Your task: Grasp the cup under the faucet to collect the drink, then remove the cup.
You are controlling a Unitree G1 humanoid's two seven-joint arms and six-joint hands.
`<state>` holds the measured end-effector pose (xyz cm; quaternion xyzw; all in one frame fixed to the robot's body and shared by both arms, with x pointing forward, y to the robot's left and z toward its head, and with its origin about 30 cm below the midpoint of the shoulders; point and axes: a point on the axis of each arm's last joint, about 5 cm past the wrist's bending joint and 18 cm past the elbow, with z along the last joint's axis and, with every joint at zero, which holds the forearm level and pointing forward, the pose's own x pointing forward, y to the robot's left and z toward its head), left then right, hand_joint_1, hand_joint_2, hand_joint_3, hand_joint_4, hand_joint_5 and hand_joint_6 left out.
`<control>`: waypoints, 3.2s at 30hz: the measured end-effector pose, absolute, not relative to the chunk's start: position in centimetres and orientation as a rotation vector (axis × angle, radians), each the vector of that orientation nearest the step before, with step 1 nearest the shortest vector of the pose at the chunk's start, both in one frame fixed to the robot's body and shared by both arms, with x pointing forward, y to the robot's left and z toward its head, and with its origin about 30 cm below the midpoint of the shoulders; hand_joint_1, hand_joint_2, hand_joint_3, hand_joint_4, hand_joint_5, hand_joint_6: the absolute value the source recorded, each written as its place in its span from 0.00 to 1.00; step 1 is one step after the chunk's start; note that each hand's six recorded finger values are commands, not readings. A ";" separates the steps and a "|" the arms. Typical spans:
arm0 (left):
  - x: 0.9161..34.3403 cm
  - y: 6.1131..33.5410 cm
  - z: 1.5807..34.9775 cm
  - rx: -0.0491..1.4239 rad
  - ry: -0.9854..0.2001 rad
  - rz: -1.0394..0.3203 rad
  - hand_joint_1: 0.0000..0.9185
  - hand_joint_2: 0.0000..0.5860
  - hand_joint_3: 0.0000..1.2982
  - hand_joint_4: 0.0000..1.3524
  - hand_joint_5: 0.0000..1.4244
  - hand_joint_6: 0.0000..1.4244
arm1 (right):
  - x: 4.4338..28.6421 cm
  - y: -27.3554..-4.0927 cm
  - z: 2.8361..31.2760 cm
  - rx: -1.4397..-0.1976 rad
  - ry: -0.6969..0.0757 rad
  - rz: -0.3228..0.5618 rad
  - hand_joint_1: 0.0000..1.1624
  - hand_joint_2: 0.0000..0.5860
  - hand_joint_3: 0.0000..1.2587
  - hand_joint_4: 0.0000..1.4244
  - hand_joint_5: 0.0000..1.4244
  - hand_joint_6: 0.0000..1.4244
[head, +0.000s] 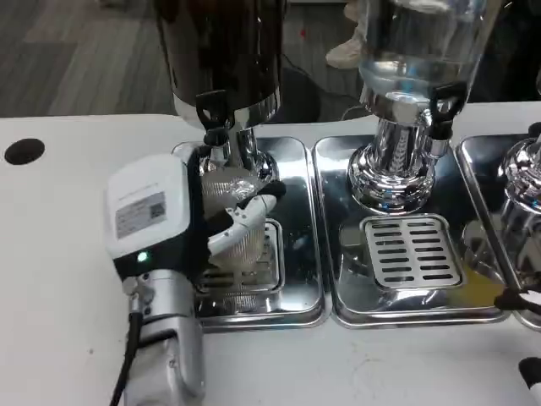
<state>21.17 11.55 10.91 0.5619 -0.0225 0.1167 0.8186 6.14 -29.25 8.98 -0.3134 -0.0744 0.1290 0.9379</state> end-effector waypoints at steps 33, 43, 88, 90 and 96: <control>16.6 14.2 16.6 1.043 -0.304 0.227 0.08 0.10 0.19 0.12 0.51 0.65 | 7.4 -28.8 10.6 -0.746 -0.232 0.264 0.39 0.65 0.22 0.12 0.06 0.00; 17.0 13.4 17.2 1.016 -0.311 0.191 0.08 0.10 0.18 0.12 0.53 0.66 | 7.9 -29.1 11.7 -0.868 -0.290 0.266 0.39 0.65 0.22 0.11 0.05 0.00; 16.7 12.6 17.0 1.013 -0.273 0.121 0.09 0.11 0.27 0.23 0.58 0.68 | 8.0 -29.1 11.7 -0.860 -0.297 0.272 0.37 0.64 0.21 0.11 0.04 0.00; 16.6 12.5 16.9 1.018 -0.274 0.119 0.10 0.11 0.27 0.23 0.58 0.68 | 8.0 -29.1 11.7 -0.859 -0.298 0.272 0.37 0.64 0.21 0.11 0.04 0.00; 16.3 12.2 16.7 1.015 -0.278 0.098 0.10 0.11 0.27 0.23 0.58 0.68 | 8.1 -29.1 11.7 -0.854 -0.300 0.270 0.37 0.64 0.21 0.11 0.04 0.00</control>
